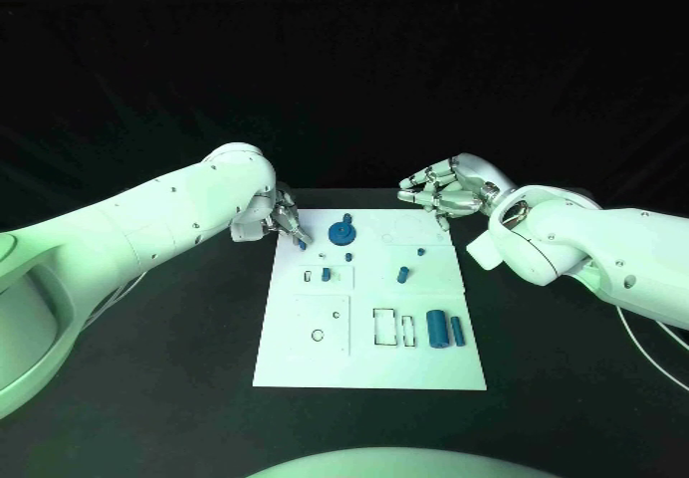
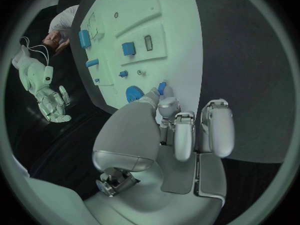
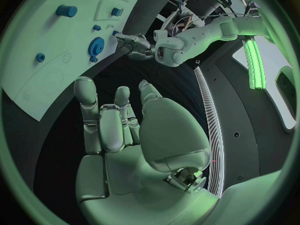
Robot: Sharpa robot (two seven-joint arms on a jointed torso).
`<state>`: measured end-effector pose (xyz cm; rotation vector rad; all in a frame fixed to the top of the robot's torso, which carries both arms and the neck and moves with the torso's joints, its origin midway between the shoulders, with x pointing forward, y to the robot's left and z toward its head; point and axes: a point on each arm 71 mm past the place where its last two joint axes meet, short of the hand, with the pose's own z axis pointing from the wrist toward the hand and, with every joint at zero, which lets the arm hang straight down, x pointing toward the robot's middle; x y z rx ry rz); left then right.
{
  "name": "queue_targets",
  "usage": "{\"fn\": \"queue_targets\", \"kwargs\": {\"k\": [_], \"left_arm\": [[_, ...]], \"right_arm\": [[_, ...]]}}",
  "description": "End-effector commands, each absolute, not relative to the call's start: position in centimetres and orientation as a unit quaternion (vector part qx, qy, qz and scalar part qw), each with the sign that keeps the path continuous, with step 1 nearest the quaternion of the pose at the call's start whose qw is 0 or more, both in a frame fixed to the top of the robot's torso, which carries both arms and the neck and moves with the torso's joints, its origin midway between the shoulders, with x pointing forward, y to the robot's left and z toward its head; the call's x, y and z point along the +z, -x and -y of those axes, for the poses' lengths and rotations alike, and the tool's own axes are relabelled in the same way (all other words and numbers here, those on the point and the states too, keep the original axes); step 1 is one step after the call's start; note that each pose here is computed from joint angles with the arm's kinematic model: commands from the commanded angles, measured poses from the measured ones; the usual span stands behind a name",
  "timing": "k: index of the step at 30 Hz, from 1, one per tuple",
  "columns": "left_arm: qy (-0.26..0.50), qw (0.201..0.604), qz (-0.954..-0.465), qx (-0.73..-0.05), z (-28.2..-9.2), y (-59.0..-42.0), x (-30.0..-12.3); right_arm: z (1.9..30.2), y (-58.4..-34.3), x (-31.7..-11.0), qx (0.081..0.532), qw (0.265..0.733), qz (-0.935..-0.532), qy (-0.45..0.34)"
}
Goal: Assemble the parts on the task board
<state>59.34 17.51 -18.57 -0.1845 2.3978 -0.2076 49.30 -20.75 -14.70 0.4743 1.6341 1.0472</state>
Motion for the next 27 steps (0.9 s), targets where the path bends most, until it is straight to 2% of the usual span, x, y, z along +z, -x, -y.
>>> {"fn": "queue_targets", "kwargs": {"k": [1, 14, 27], "left_arm": [[0.067, 0.343, -0.933, -0.088, -17.3, -59.2, -18.9], [0.071, 0.343, -0.932, -0.091, -17.6, -59.1, -18.9], [0.101, 0.383, -0.907, -0.143, -18.4, -58.4, -18.1]], "right_arm": [[20.6, -49.2, -14.7, 0.444, 0.539, -0.689, -0.192], [20.5, -49.2, -14.7, 0.445, 0.537, -0.690, -0.192], [20.7, -49.3, -14.8, 0.444, 0.537, -0.690, -0.194]]}}
